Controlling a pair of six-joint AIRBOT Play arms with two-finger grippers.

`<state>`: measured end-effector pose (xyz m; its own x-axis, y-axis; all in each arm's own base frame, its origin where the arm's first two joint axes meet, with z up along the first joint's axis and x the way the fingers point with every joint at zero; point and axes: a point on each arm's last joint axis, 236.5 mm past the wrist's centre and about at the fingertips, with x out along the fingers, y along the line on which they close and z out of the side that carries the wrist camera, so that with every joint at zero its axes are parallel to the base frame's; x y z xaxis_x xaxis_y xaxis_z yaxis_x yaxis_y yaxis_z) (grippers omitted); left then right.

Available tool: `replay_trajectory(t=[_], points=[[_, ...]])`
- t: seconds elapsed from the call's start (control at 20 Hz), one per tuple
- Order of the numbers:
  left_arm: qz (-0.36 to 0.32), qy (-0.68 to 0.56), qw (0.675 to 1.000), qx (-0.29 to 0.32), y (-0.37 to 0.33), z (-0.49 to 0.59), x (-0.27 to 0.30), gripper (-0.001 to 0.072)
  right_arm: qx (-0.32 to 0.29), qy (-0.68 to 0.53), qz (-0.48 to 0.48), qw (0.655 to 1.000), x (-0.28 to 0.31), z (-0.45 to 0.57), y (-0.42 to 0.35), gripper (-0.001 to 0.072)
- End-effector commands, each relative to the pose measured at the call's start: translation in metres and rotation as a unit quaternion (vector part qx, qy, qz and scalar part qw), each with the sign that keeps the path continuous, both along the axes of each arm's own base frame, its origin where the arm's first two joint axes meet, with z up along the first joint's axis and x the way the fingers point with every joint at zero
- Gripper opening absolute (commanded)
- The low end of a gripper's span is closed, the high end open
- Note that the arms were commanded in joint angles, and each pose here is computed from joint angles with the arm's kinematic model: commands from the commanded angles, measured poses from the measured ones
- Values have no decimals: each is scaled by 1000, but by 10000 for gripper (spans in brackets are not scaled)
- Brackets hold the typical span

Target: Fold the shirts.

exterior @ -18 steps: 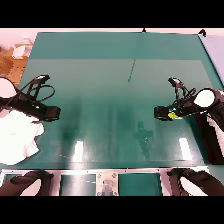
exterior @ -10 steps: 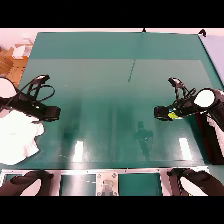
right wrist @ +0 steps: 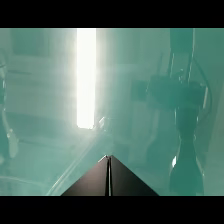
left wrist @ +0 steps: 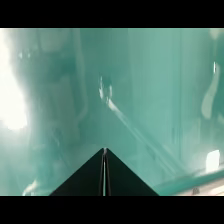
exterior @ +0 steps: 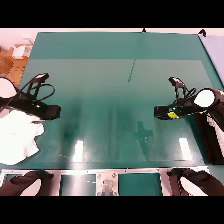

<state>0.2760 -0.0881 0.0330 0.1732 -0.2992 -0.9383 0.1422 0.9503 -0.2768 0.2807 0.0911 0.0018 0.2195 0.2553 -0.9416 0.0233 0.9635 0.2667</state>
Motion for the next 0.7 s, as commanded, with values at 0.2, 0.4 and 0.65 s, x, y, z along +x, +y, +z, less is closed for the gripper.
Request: replay_trajectory(t=[0.2, 0.4, 0.65], points=[[68, -65, 974, 207, 103, 2, 32, 720, 6, -6, -2, 1000, 3, 1, 2, 20], [170, 10, 930, 326, 205, -13, -11, 720, 6, -6, -2, 1000, 3, 1, 2, 142], [259, 105, 907, 314, 259, -79, -87, 720, 6, -7, -3, 1000, 3, 1, 2, 242]])
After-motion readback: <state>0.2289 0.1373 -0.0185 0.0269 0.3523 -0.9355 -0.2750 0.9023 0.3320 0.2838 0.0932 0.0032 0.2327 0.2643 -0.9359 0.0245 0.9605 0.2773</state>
